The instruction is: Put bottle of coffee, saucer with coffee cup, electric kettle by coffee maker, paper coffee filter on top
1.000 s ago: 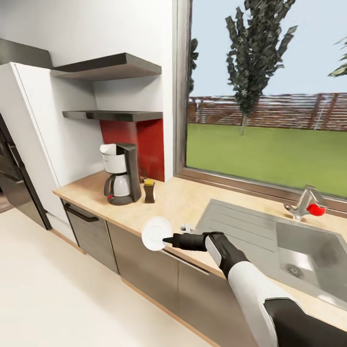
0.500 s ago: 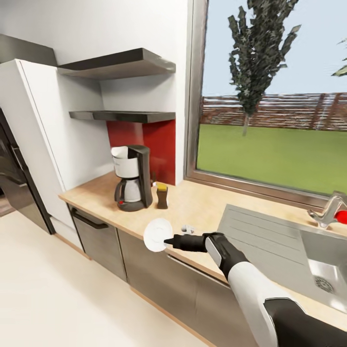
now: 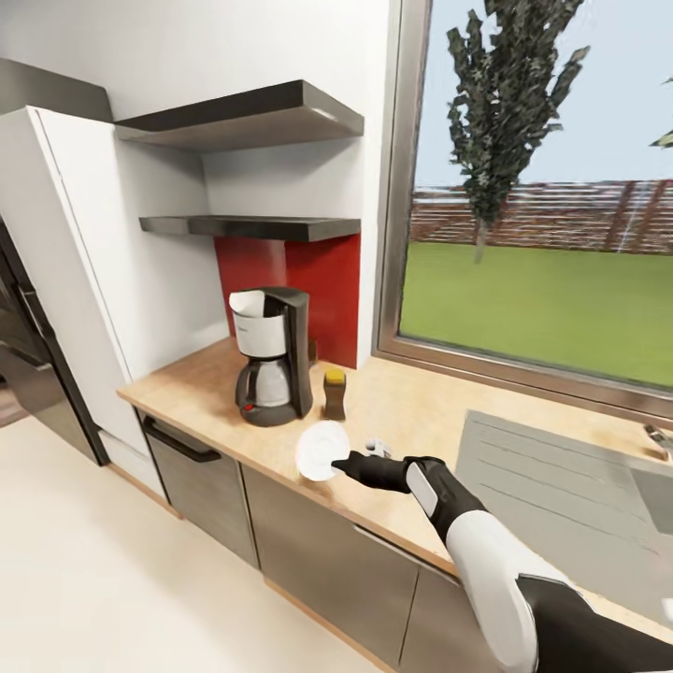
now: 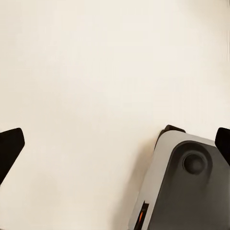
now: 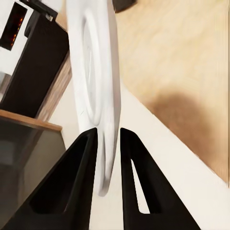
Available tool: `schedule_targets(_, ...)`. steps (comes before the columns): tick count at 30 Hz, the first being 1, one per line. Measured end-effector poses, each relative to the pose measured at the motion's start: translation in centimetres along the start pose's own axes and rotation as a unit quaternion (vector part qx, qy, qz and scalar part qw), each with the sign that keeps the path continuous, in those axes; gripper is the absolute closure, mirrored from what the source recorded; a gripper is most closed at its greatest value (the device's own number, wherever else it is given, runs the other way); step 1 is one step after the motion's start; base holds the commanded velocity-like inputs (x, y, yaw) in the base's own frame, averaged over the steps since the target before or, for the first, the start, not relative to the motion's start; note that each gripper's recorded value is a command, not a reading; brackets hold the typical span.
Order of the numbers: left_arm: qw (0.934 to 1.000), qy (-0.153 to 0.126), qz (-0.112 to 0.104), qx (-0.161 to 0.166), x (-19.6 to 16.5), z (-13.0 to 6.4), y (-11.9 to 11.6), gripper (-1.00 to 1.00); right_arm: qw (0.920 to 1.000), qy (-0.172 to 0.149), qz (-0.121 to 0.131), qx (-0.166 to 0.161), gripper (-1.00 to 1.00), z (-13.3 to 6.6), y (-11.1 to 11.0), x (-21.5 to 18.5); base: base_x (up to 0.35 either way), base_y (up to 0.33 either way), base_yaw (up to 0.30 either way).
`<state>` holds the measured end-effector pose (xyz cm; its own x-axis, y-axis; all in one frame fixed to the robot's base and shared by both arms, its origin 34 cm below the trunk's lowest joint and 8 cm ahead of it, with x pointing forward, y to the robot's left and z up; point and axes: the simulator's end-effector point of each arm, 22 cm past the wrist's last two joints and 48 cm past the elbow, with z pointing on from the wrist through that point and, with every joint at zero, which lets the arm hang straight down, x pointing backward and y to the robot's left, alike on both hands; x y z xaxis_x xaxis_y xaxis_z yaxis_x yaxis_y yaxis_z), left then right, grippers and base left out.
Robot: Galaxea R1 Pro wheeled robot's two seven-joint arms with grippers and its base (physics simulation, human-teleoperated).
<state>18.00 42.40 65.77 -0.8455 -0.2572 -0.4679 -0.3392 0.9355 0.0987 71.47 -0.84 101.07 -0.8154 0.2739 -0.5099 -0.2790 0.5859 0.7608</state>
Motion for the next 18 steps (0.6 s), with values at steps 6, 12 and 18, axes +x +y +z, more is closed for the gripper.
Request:
schedule_targets(6, 1.0, 0.001, 0.0, 0.0, 0.1, 0.0, 0.0, -1.0, 0.9996, 0.02, 0.017, 0.002, 1.0, 0.5, -0.7, 2.1, 0.285, 0.002, 0.0)
schedule_targets(12, 1.0, 0.001, -0.003, -0.002, 0.0, 0.0, 0.1, -1.0, 0.999, 0.033, 0.029, 0.003, 1.0, 0.7, -1.0, 3.4, 0.067, 0.0, 0.0)
schedule_targets(18, 1.0, 0.001, -0.006, -0.004, 0.1, 0.0, 0.2, -1.0, 0.9983, 0.043, 0.039, 0.004, 1.0, 0.9, -1.3, 4.5, 0.077, 0.053, 0.0)
